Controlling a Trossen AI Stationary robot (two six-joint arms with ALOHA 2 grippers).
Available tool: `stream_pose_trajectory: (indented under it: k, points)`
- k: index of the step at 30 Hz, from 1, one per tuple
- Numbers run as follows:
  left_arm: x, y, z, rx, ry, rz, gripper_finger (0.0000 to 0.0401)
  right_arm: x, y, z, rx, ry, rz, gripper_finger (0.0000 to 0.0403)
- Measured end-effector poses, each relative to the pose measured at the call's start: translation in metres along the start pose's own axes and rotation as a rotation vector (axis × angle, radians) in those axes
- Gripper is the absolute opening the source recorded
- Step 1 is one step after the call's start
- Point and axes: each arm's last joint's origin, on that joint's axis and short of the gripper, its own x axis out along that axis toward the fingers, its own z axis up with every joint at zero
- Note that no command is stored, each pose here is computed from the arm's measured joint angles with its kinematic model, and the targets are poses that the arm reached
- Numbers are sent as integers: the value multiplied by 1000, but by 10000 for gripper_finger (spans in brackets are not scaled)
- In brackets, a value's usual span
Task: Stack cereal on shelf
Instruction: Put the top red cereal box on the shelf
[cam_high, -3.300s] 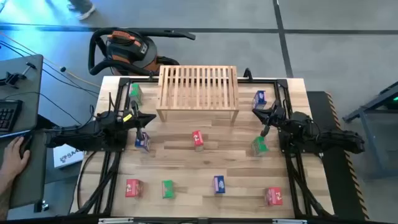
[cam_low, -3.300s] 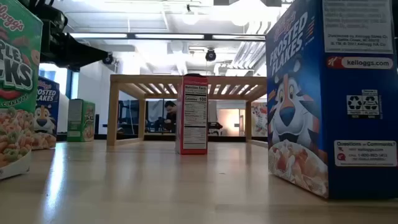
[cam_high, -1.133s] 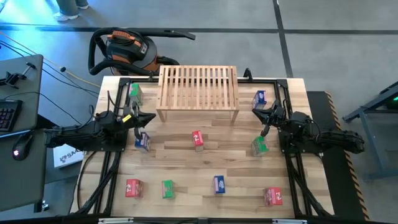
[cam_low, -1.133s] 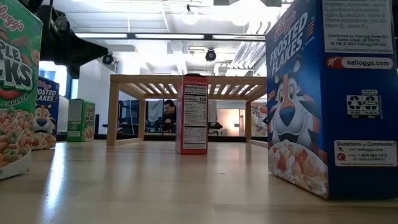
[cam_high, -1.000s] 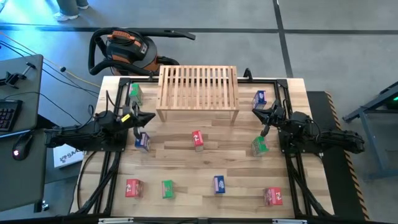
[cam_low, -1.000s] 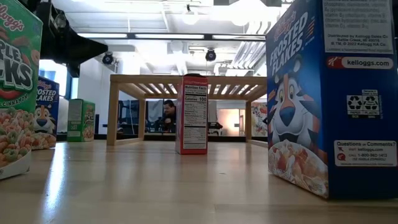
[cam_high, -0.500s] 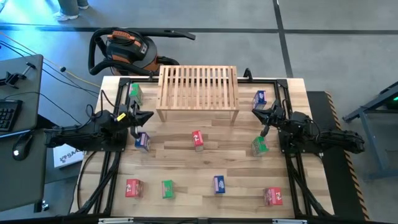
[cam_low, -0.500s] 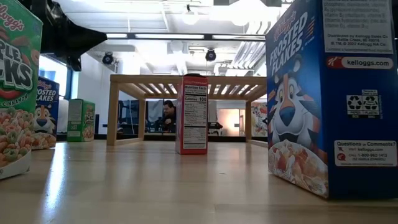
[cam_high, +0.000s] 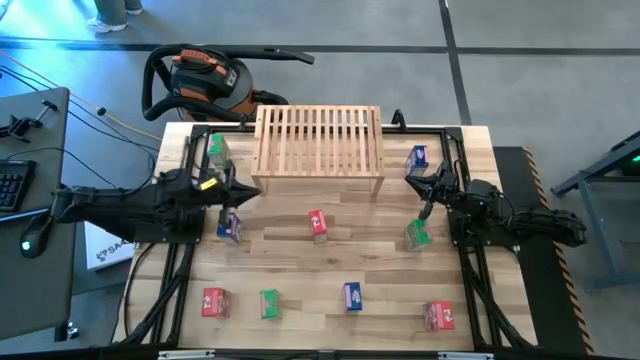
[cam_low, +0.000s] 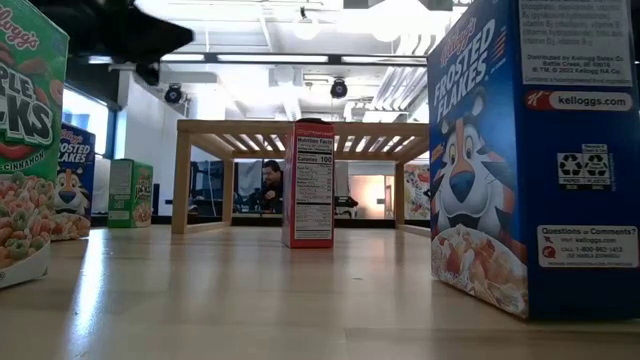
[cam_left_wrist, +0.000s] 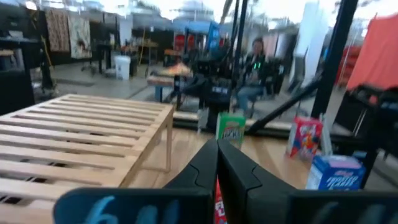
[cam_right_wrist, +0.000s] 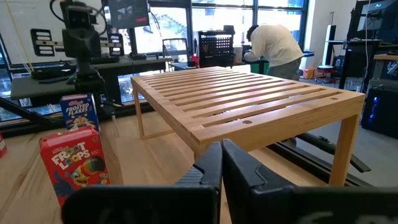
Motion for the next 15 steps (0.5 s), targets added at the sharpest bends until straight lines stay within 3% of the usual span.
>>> stream_pose_trajectory:
  k: [6,15]
  points:
    - [36,-4,18,2,127,6,0,0,0,0,0,0,0,0]
    - [78,-11,37,22,471,-10,0,0,0,0,0,0,0,0]
